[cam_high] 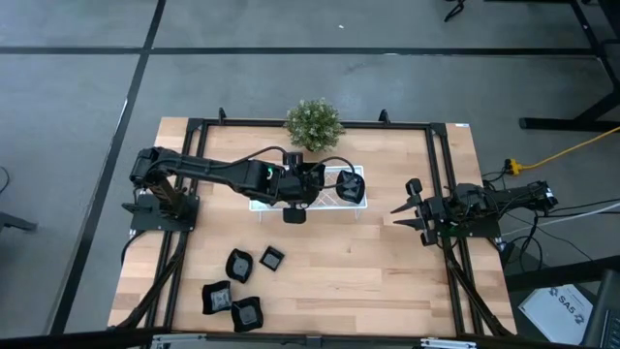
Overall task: Pick & Place Mini shaped plates
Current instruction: Stack the black square plate on top of the black square plate on the shelf
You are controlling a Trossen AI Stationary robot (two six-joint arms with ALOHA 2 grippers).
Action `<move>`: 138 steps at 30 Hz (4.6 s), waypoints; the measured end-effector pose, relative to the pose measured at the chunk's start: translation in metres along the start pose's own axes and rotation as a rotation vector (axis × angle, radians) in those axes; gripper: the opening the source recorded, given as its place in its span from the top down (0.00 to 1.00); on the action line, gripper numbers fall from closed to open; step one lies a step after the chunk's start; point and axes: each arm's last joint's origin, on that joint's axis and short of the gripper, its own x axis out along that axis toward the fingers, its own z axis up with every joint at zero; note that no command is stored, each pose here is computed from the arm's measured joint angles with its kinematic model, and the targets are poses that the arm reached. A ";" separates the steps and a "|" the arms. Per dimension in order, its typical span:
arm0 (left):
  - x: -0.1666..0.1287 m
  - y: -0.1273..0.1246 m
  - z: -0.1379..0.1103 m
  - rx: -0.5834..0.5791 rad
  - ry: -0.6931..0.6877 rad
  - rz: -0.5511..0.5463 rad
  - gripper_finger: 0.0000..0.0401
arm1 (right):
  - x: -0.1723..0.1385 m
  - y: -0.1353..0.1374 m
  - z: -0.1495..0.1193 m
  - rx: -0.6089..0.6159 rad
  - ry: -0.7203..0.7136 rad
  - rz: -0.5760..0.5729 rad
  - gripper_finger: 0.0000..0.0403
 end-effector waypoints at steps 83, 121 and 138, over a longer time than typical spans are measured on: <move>0.026 -0.209 -0.138 0.360 0.126 -0.432 0.78 | 0.000 0.000 0.000 0.000 0.000 0.000 0.69; 0.010 -0.203 -0.112 0.334 0.095 -0.377 1.00 | 0.000 0.000 0.000 0.000 0.000 0.000 0.69; -0.045 -0.168 -0.081 0.266 -0.050 -0.428 1.00 | 0.000 0.000 0.000 0.000 0.000 0.000 0.69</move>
